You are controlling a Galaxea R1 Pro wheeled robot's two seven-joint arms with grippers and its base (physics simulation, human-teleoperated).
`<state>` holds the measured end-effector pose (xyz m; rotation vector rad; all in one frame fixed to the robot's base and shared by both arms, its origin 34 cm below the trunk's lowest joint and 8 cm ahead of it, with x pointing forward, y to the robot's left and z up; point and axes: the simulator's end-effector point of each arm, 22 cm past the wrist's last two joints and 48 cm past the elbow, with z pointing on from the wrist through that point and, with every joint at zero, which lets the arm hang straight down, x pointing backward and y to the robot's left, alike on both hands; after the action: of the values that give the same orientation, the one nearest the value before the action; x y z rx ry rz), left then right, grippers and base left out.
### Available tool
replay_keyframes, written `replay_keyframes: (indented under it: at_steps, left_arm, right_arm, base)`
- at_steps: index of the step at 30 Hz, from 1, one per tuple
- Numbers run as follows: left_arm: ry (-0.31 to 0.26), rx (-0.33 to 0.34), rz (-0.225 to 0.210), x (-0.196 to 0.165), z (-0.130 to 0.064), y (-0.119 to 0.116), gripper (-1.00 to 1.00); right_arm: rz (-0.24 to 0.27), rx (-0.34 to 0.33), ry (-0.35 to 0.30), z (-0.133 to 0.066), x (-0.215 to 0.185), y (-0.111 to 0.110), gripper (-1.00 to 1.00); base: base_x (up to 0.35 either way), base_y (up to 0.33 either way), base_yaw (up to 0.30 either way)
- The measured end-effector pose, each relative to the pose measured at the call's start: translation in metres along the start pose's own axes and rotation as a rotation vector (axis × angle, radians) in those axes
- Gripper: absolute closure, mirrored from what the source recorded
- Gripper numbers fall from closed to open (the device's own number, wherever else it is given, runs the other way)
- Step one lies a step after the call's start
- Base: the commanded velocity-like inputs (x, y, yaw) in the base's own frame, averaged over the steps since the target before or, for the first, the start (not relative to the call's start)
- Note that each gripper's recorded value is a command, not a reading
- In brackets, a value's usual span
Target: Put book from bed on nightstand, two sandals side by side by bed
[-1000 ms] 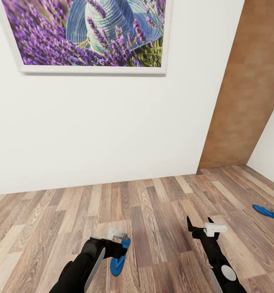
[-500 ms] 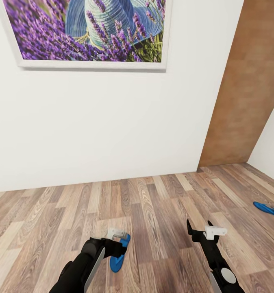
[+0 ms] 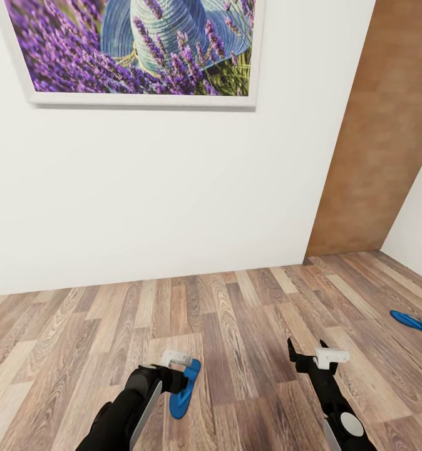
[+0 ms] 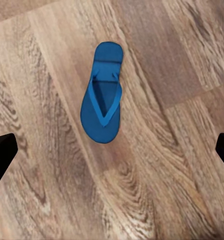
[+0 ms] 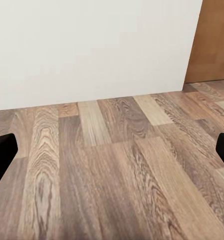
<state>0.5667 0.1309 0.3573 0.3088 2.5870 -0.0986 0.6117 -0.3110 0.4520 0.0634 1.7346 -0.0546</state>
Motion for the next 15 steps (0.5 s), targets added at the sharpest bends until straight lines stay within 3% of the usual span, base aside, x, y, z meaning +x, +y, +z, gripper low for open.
replay_keyframes:
  at_steps: [15]
  left_arm:
    - [0.029,0.002,-0.004,0.017,0.015,-0.001,-1.00]
  right_arm:
    - [-0.001,0.000,0.028,0.000,0.023,0.000,-1.00]
  base:
    - [0.000,0.000,0.000]
